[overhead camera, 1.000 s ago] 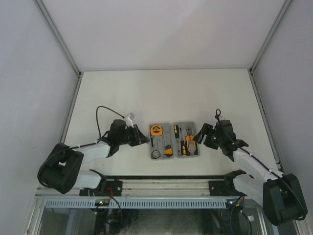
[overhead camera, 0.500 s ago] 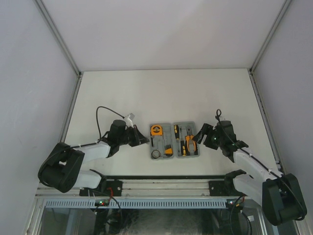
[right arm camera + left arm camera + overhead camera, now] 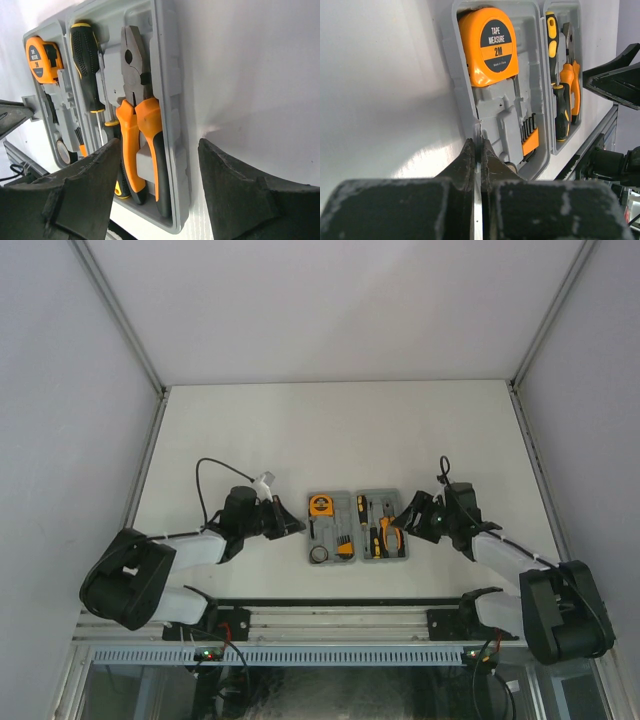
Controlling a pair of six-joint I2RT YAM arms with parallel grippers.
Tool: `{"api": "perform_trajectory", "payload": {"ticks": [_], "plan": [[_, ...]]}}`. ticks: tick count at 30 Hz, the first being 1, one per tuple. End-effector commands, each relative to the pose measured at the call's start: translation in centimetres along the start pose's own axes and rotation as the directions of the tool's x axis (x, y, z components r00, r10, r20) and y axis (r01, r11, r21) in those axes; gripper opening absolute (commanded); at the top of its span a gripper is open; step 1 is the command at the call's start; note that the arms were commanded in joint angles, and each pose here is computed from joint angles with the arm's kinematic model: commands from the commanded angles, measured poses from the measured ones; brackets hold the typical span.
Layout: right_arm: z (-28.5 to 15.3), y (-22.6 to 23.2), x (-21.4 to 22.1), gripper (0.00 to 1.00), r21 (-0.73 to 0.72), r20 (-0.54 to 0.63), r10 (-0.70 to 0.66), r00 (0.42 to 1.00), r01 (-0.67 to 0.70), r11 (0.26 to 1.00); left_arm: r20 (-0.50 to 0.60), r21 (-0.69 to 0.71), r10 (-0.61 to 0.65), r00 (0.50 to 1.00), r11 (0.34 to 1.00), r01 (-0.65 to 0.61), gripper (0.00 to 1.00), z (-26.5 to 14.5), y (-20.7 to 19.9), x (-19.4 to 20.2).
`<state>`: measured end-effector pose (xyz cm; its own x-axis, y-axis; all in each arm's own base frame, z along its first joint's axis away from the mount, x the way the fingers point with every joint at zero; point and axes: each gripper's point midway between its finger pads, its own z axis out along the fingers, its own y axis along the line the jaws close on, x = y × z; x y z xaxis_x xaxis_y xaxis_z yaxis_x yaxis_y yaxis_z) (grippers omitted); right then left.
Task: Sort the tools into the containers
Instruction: Close the storage box at the center of the board.
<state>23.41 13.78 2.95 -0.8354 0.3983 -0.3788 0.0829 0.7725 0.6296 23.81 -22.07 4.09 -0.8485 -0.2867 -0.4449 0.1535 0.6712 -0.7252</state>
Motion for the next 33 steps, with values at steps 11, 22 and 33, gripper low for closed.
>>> {"api": "perform_trajectory", "payload": {"ticks": [11,22,33], "plan": [[-0.4,3.8,-1.6,0.51,-0.189,0.033,-0.093,0.995,0.097,0.977,-0.021,-0.045,-0.003,1.0,0.999,0.002,0.0,-0.4,1.7,1.5],[-1.5,6.9,-0.7,0.42,-0.327,0.003,-0.142,0.99,0.135,0.935,-0.019,-0.041,-0.01,1.0,0.999,0.01,0.0,-0.4,1.6,1.5],[-3.1,9.4,-0.4,0.4,-0.409,-0.001,-0.19,0.982,0.173,0.896,-0.027,-0.029,-0.009,1.0,1.0,0.008,0.0,-0.2,1.4,1.6]]}}
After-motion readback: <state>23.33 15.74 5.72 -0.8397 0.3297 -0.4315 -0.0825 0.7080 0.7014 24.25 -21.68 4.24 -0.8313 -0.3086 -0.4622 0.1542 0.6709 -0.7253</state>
